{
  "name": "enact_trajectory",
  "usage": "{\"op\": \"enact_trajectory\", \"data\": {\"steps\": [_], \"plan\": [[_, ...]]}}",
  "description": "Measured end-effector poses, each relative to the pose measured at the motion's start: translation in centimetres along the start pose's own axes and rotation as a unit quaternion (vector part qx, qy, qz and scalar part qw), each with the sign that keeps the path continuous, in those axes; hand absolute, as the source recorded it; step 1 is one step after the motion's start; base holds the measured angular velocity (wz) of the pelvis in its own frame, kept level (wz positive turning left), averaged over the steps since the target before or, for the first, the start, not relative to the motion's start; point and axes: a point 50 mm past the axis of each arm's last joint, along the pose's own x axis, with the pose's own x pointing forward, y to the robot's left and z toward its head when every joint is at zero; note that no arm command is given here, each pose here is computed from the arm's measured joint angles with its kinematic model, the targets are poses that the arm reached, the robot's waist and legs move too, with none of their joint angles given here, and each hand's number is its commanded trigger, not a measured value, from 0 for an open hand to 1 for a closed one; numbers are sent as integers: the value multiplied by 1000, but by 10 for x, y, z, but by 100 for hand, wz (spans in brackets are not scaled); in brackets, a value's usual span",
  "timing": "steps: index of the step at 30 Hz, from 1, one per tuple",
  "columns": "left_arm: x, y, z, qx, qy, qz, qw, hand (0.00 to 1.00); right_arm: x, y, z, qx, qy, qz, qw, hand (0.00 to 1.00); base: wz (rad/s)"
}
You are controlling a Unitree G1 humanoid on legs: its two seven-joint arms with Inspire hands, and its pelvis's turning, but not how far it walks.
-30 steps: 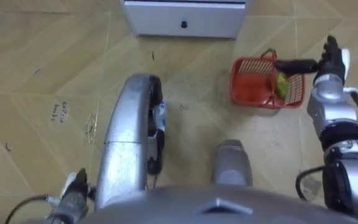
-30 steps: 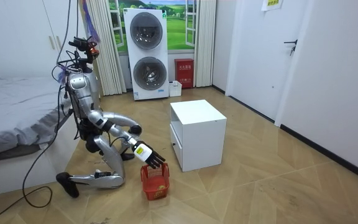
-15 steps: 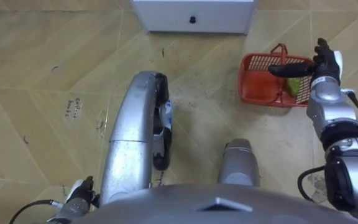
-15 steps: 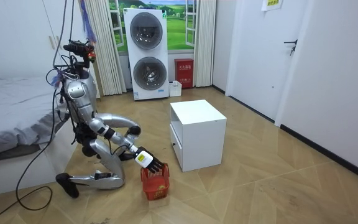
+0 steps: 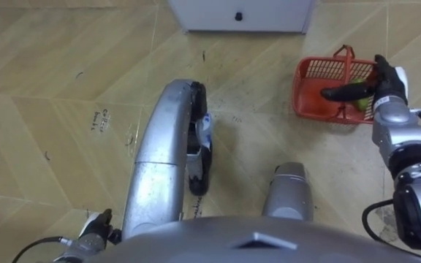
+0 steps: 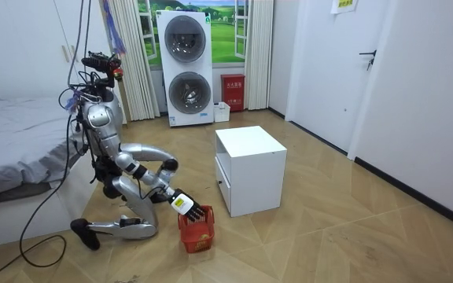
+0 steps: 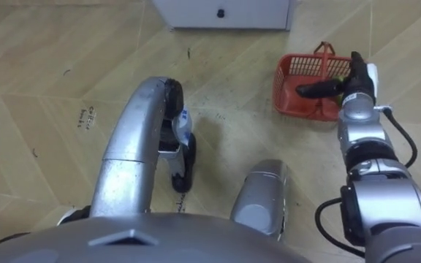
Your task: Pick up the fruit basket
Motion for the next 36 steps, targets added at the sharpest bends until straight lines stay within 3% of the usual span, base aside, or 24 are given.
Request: {"op": "enact_trajectory", "data": {"steps": [21, 32, 33, 34, 35, 36], "plan": [[1, -1, 8, 1, -5, -43, 999, 0, 0, -5, -12, -24, 26, 35, 999, 0, 0], [1, -3, 5, 1, 6, -56, 998, 0, 3, -11, -10, 1, 39, 35, 999, 0, 0], [1, -3, 5, 1, 6, -56, 998, 0, 3, -11, -10, 4, 38, 35, 999, 4, 0], [1, -3, 5, 1, 7, -56, 998, 0, 4, -11, -7, 12, 36, 37, 999, 28, 0], [1, -3, 4, 1, 8, -57, 998, 0, 4, -11, -5, 17, 34, 39, 998, 55, 0], [1, -3, 4, 1, 8, -57, 998, 0, 4, -11, -4, 20, 33, 40, 998, 100, 0]]}}
